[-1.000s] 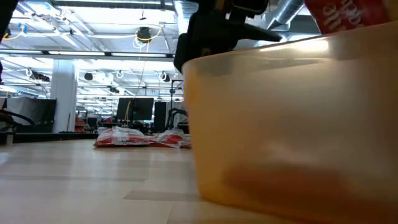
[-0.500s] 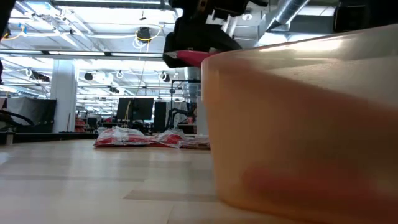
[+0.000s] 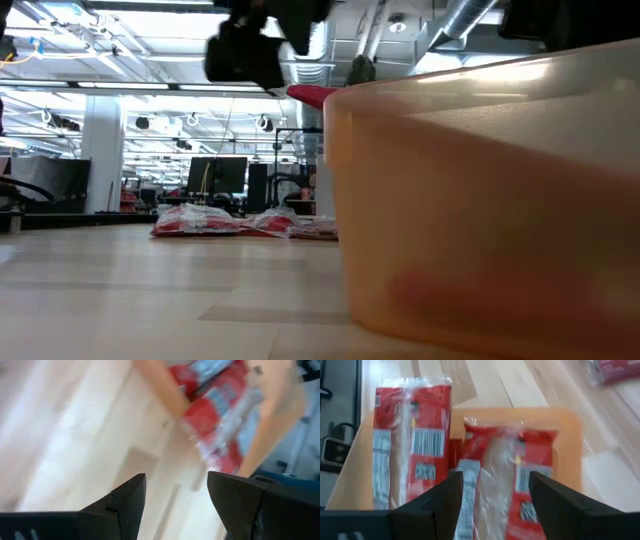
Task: Sort popcorn bags into baskets
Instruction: Put the red popcorn bag into the orange container
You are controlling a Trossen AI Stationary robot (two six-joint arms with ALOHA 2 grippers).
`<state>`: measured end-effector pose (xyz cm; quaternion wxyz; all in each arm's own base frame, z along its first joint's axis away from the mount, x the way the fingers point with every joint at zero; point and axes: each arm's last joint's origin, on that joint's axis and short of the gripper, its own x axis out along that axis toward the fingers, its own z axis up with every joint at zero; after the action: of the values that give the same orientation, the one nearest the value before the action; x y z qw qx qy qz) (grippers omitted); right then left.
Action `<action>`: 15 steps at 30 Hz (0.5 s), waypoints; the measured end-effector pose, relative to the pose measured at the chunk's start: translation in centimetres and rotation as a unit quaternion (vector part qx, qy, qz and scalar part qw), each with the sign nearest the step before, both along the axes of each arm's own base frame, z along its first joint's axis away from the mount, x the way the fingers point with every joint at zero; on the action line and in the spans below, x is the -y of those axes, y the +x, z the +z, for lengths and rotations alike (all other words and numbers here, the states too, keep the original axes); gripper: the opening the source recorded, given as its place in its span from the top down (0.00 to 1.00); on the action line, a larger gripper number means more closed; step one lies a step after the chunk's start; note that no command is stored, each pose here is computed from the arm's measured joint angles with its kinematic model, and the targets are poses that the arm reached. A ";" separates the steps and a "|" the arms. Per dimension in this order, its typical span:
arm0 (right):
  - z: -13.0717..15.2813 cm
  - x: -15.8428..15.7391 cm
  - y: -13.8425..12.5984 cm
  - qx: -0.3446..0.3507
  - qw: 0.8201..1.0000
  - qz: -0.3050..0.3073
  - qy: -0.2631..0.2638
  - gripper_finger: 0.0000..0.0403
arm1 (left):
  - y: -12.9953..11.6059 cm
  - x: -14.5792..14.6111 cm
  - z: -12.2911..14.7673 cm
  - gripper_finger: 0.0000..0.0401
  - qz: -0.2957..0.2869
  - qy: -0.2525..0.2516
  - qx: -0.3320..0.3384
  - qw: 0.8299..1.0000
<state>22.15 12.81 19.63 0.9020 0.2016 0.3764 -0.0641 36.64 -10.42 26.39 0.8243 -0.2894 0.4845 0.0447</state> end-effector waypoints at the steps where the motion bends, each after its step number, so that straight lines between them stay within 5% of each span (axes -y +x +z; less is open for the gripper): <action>1: 0.0 -0.2 0.6 -0.004 1.000 0.003 -0.001 0.38 | -0.5 0.1 0.3 0.50 0.006 0.011 -0.003 1.000; 8: -0.3 -2.0 4.1 -0.040 0.997 0.049 -0.047 0.47 | -2.3 2.4 1.3 0.50 0.025 0.064 0.004 0.998; 15: 0.5 -4.0 5.4 -0.081 0.994 0.061 -0.038 0.57 | -3.5 5.2 1.3 0.50 0.041 0.082 0.020 0.996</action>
<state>27.56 16.76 20.13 0.8778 0.1382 0.4570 -0.0391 33.13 -15.62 27.68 0.8520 -0.2418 0.4506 0.1123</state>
